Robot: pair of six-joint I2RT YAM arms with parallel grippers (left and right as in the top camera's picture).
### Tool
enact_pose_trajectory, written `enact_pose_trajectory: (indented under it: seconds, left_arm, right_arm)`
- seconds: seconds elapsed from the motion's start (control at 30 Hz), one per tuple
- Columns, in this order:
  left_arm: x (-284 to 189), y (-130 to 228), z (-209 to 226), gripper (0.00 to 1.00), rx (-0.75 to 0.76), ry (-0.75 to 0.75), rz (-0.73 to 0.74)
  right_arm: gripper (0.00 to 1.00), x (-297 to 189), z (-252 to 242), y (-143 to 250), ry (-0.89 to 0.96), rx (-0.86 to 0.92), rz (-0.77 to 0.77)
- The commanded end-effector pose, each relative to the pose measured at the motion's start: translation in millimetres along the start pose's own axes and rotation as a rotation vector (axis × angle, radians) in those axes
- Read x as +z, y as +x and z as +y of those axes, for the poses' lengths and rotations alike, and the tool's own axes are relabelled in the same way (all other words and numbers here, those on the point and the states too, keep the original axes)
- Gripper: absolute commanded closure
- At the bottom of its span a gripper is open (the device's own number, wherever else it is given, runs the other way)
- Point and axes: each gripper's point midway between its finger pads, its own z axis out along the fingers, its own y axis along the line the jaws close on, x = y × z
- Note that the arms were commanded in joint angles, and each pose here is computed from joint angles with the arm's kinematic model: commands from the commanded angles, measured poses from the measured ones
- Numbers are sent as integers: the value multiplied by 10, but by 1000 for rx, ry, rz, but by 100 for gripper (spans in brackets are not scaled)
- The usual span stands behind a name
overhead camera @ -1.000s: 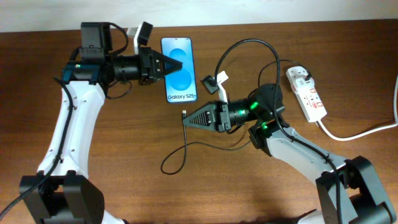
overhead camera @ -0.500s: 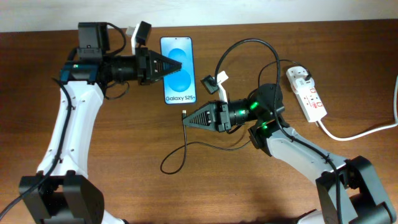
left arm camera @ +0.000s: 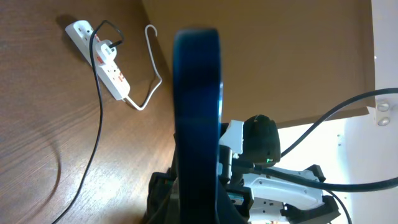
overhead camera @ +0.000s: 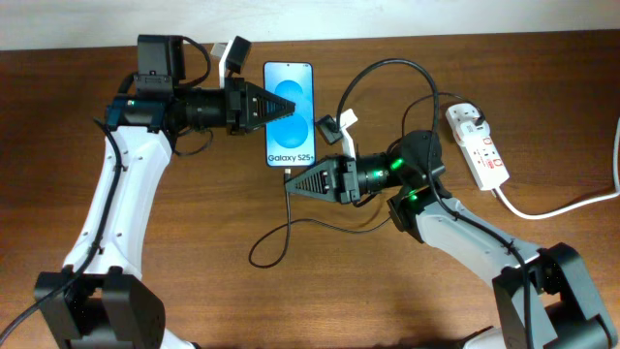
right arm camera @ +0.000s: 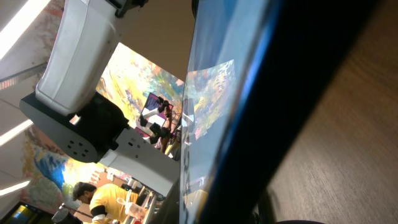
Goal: Plug charger to phone and switch on socket
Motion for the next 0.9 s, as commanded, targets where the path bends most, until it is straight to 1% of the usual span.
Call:
enact_pose_trajectory:
  seconds: [0.0, 0.2, 0.4, 0.87]
  left_arm:
    - [7, 26, -47, 100, 25, 20, 10]
    - [7, 25, -46, 100, 26, 19, 10]
    - [7, 24, -47, 100, 26, 19, 9]
    - [7, 25, -47, 100, 26, 20, 10]
  right_arm:
    - [96, -82, 61, -104, 0, -52, -8]
    - [96, -79, 64, -95, -2, -51, -4]
    - [96, 9, 111, 9, -25, -33, 44]
    - [96, 0, 113, -62, -18, -53, 7]
